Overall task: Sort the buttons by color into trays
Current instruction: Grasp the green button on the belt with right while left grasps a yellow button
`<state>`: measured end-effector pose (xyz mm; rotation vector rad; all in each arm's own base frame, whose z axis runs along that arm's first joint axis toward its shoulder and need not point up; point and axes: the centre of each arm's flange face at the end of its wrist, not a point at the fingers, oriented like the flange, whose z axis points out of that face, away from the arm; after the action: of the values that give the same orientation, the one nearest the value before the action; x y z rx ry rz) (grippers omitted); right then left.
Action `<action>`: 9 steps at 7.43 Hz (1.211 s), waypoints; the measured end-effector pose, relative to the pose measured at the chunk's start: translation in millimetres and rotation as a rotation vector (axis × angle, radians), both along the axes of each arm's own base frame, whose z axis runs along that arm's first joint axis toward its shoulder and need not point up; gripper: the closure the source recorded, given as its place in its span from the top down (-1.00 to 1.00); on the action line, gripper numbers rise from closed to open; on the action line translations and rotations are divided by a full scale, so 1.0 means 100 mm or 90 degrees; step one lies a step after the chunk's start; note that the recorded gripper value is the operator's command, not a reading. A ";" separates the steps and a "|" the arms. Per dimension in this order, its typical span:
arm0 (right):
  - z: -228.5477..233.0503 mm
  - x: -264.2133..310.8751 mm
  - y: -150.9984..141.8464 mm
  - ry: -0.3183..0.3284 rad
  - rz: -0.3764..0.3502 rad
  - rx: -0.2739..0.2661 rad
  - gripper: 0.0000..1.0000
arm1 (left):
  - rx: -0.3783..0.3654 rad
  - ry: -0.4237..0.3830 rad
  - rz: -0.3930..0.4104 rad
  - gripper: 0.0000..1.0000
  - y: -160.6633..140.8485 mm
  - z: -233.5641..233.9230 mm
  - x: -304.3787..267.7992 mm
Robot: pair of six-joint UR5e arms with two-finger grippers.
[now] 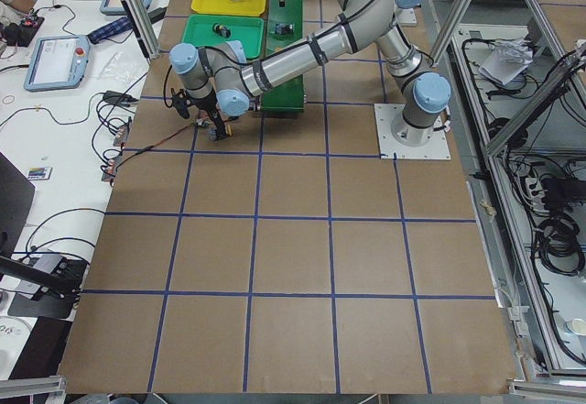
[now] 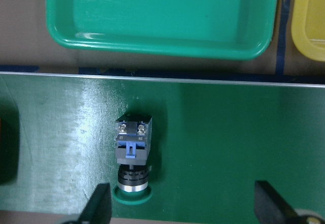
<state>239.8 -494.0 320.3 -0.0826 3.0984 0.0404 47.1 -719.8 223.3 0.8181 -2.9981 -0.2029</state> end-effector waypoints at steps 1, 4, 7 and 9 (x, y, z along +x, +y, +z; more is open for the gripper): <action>-0.17 0.03 -0.03 0.004 0.002 0.016 1.00 | 0.009 -0.002 0.002 1.00 0.02 -0.07 0.05; -0.54 0.05 -0.12 0.011 0.000 0.053 0.50 | 0.029 0.007 0.006 1.00 0.06 -0.28 0.07; -0.71 0.02 -0.17 0.015 -0.005 0.070 -1.00 | 0.032 0.019 0.001 0.29 0.05 -0.40 0.04; -0.73 0.00 -0.19 0.015 -0.007 0.072 -1.00 | 0.025 0.021 -0.029 -0.41 0.04 -0.47 0.06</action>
<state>239.6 -512.9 247.6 -0.0613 3.1120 0.2185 53.6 -715.5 176.7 0.7419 -2.9928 -0.2746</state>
